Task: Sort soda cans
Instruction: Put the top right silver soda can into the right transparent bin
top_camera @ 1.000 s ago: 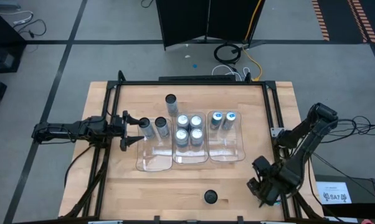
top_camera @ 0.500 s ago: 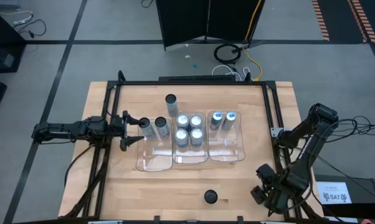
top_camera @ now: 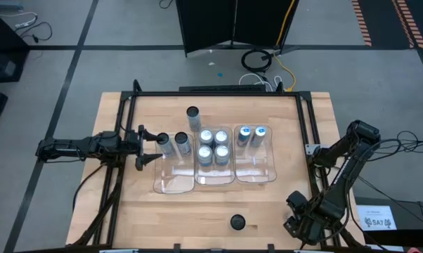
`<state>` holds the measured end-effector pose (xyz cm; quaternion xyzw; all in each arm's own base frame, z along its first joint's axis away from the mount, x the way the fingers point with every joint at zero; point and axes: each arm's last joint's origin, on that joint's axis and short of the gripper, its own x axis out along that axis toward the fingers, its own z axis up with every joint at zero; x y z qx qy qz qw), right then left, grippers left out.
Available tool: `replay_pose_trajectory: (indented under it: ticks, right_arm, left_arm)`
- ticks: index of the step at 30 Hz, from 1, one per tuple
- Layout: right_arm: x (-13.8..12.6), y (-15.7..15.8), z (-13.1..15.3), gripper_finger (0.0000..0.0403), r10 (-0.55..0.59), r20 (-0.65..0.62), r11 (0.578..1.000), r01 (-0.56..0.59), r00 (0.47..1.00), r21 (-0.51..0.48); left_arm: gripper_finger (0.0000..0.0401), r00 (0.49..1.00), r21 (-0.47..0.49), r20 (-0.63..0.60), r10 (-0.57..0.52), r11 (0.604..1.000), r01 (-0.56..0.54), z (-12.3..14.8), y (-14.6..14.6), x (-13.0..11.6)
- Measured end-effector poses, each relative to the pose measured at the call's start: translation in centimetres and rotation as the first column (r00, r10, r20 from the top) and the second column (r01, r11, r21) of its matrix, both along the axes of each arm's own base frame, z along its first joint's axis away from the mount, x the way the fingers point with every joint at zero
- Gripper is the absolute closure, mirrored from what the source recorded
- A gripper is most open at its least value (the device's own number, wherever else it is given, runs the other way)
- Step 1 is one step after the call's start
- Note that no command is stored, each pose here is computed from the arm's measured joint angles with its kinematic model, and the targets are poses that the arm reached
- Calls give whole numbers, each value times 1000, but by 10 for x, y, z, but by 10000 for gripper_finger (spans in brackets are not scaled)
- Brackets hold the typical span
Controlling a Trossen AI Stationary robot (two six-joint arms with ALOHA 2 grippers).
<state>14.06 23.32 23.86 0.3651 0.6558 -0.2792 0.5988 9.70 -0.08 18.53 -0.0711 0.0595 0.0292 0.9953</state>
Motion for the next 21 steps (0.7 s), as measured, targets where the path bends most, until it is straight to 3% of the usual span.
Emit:
replay_pose_trajectory:
  ticks: [10,18,21]
  right_arm:
    - [-1,-3,0,188,37,9,999,-37,999,-39]
    - [1,-8,0,174,57,42,994,-53,997,-93]
    - [2,-11,3,173,87,116,989,-71,989,-131]
  left_arm:
    - [38,1000,0,0,0,1000,0,0,0,0]
    - [38,1000,0,0,0,1000,0,0,0,0]
    - [38,1000,0,0,0,1000,0,0,0,0]
